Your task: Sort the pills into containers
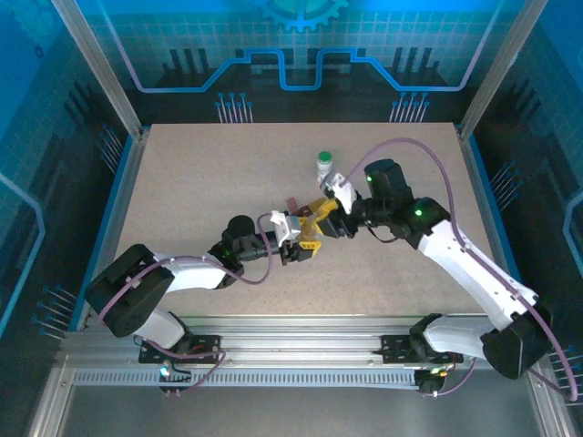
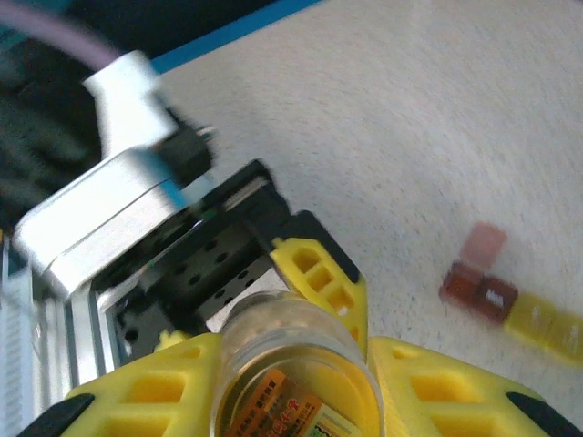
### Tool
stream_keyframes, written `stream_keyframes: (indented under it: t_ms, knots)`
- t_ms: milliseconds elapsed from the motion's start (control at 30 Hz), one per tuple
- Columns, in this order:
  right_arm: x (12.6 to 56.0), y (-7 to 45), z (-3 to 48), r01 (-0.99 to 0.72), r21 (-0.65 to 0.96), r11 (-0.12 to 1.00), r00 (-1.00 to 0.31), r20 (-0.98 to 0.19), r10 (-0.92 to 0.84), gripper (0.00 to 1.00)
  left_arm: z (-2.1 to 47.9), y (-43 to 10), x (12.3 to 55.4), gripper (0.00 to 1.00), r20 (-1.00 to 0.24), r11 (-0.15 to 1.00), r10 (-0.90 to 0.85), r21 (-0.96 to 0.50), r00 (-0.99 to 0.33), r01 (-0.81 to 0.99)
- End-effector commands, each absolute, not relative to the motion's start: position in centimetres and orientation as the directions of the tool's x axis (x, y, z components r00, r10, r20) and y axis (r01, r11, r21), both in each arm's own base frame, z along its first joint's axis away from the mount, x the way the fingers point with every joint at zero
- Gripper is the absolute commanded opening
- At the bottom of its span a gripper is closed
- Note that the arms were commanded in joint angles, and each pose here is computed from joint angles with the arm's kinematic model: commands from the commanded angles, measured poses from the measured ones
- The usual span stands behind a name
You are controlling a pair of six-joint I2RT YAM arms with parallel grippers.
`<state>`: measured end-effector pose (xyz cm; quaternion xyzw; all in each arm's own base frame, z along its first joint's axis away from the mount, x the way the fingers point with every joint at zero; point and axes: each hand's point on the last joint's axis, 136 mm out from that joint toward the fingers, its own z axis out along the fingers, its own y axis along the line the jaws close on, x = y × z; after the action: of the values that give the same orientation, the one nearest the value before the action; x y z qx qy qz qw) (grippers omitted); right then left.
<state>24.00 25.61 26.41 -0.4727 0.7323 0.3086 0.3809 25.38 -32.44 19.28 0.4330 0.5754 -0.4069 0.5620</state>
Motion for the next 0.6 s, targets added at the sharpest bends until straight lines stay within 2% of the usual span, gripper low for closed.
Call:
stream_keyframes:
  t_ms: [0, 100, 200, 333, 400, 500, 567]
  knots:
    - [20.4, 26.9, 28.1, -0.972, -0.237, -0.005, 0.218, -0.885, -0.411, 0.23, 20.6, -32.3, 23.2, 0.33, -1.000, 0.178, -0.002, 0.027, 0.028, 0.984]
    - [19.3, 26.6, 28.0, -0.962, -0.246, -0.120, 0.274, -0.864, -0.422, 0.28, 20.6, -32.2, 22.6, 0.33, -1.000, 0.145, 0.004, 0.023, 0.023, 0.989]
    - [19.6, 26.2, 27.7, -0.965, -0.211, -0.154, 0.260, -0.831, -0.491, 0.49, 20.2, -32.0, 22.1, 0.36, -0.999, 0.131, 0.028, 0.025, 0.021, 0.991]
    - [19.6, 26.2, 28.5, -0.970, -0.169, -0.173, 0.236, -0.827, -0.511, 0.68, 20.2, -31.7, 22.5, 0.35, -0.999, 0.155, 0.040, 0.025, 0.019, 0.988]
    - [19.7, 26.5, 29.5, -0.971, -0.177, -0.161, 0.234, -0.841, -0.488, 0.77, 20.3, -31.5, 22.9, 0.34, -0.999, 0.187, 0.035, 0.040, 0.034, 0.982]
    - [20.0, 26.6, 31.0, -0.973, -0.199, -0.120, 0.232, -0.860, -0.455, 0.85, 20.1, -31.1, 23.9, 0.33, -0.998, 0.262, 0.038, 0.054, 0.046, 0.964]
    - [21.6, 26.7, 32.2, -0.980, -0.201, 0.007, 0.176, -0.873, -0.455, 0.90, 20.1, -30.6, 24.7, 0.31, -0.998, 0.322, 0.030, 0.067, 0.061, 0.944]
